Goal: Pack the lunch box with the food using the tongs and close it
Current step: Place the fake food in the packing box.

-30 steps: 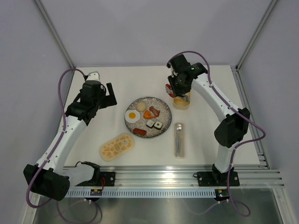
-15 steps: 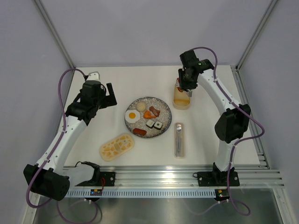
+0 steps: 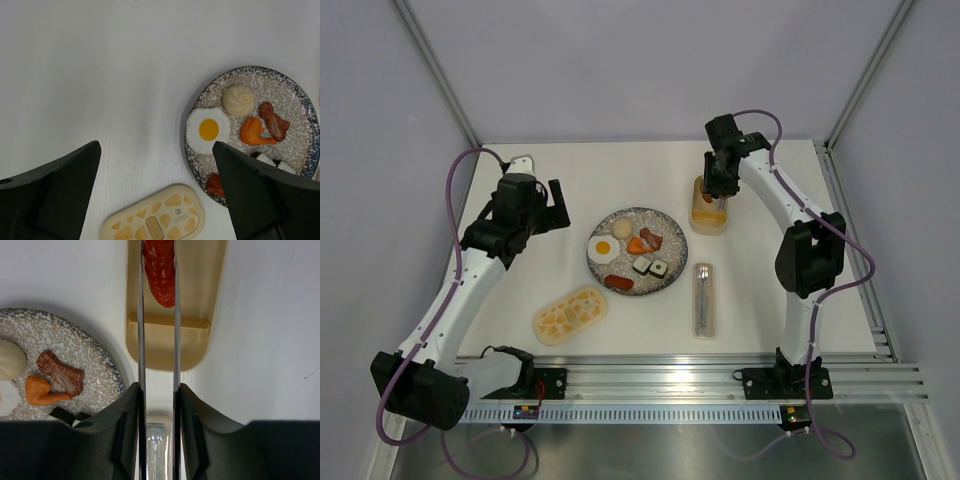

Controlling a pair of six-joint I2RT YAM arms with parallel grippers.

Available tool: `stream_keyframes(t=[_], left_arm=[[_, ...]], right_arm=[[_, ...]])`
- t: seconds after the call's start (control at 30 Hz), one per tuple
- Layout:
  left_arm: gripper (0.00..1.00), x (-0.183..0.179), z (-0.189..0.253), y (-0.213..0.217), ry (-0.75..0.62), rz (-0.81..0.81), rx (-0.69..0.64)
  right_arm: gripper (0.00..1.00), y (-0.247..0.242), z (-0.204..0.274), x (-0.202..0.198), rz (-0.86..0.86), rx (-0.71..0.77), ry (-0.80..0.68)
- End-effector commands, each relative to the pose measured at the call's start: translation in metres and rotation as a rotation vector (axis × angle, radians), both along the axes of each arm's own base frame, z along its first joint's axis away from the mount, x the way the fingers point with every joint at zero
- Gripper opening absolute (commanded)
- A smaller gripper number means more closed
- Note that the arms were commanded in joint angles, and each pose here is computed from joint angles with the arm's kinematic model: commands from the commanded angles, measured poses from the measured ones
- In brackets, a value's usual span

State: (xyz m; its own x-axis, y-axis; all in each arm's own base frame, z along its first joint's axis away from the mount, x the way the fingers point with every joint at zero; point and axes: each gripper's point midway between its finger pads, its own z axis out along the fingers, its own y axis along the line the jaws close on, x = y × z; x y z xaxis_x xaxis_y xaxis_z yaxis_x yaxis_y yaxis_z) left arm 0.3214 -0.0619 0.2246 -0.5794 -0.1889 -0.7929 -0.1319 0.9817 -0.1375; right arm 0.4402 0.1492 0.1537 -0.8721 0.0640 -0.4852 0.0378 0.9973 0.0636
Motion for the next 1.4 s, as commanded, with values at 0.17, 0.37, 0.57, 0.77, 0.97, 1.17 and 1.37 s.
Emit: stream_keyframes(t=[0.17, 0.37, 0.57, 0.77, 0.97, 1.17, 1.37], left_arm=[[0.99, 0.003, 0.008, 0.006, -0.039, 0.015, 0.023], [0.99, 0.003, 0.009, 0.007, -0.038, 0.018, 0.03], [0.99, 0.004, 0.008, 0.007, -0.037, 0.018, 0.031], [0.99, 0.003, 0.008, 0.008, -0.035, 0.02, 0.03], [0.99, 0.003, 0.009, 0.008, -0.038, 0.019, 0.03], [0.99, 0.002, 0.007, 0.007, -0.031, 0.018, 0.03], [0.99, 0.002, 0.009, 0.007, -0.033, 0.014, 0.026]], right_arm=[[0.13, 0.005, -0.018, 0.013, -0.037, 0.027, -0.015], [0.23, 0.007, -0.022, 0.013, -0.035, 0.033, -0.008], [0.34, 0.007, -0.02, 0.015, -0.029, 0.032, -0.02], [0.41, 0.008, -0.018, 0.014, -0.025, 0.036, -0.021], [0.43, 0.008, -0.016, 0.013, -0.02, 0.038, -0.021], [0.51, 0.007, 0.0, 0.012, -0.013, 0.039, -0.047], [0.52, 0.006, 0.007, 0.012, -0.011, 0.035, -0.054]])
